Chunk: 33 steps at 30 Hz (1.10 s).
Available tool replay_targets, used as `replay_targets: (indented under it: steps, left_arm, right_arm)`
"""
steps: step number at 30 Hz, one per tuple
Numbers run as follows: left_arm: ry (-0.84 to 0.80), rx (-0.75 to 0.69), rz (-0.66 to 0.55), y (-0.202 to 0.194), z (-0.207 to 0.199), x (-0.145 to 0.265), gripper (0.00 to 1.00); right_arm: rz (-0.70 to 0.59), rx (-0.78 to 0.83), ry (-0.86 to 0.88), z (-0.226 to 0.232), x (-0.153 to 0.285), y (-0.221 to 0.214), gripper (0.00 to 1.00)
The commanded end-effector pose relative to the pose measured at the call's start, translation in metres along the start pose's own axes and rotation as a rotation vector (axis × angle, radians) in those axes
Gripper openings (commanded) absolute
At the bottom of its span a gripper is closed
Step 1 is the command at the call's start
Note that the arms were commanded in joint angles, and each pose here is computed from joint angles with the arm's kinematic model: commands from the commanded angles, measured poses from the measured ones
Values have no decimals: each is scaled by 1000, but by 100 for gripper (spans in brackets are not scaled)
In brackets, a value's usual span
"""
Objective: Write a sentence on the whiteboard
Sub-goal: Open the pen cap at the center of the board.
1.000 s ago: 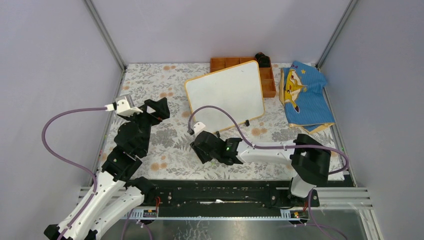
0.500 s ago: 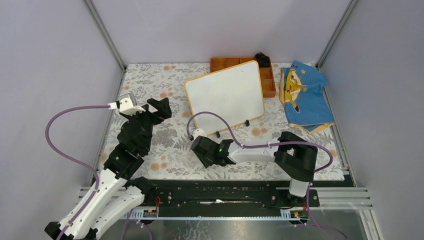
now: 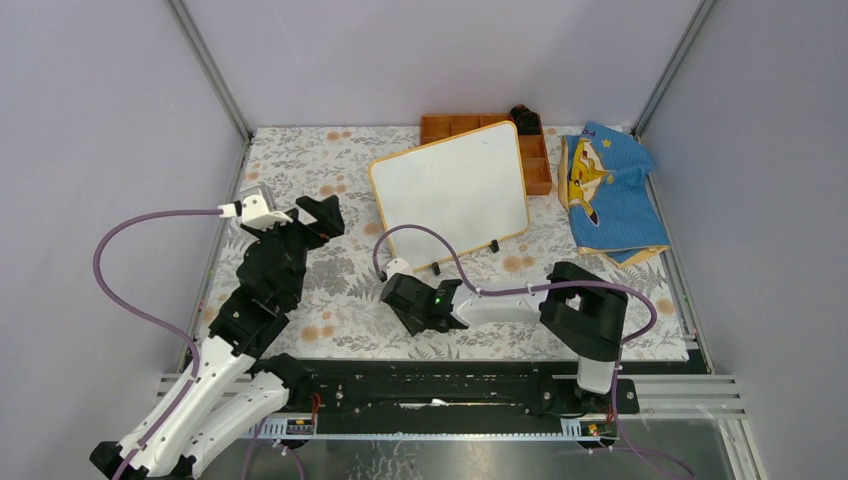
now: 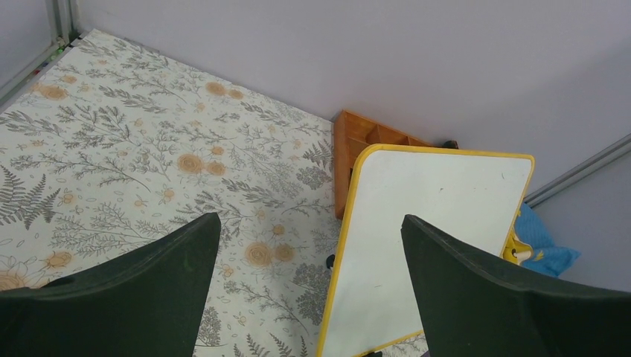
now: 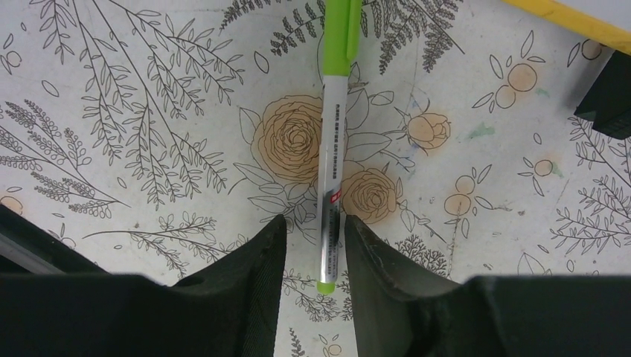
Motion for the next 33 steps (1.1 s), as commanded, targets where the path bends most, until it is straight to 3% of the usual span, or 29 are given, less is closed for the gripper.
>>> replay_targets:
  steps: [1, 9, 11, 13, 18, 23, 33]
  left_arm:
    - [23, 16, -38, 13, 2, -1, 99]
    - [22, 19, -40, 13, 2, -1, 99]
    - [29, 21, -41, 13, 3, -1, 99]
    - [35, 21, -39, 12, 4, -1, 99]
    - [27, 39, -48, 13, 2, -2, 99]
    - [-62, 38, -61, 10, -14, -3, 99]
    - [-213, 59, -102, 16, -39, 0, 99]
  right_arm:
    - [-6, -8, -18, -1, -5, 8, 40]
    - [38, 7, -42, -10, -10, -6, 24]
    - [40, 10, -46, -12, -9, -8, 16]
    - [35, 12, -58, -15, -8, -7, 0]
    - [-24, 20, -5, -11, 7, 4, 0]
    - [-183, 4, 145, 5, 49, 39, 0]
    - [-513, -109, 228, -13, 136, 89, 0]
Point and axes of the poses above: each gripper's point midway between its finger pads, its own x axis back along the fingers, its own z axis along the line the jaws close on, y = z × x, the point moved 1 cm from there along x, back along the fingers, and after that the axes turned 15 degrees about -x, right-handed, at the moved point
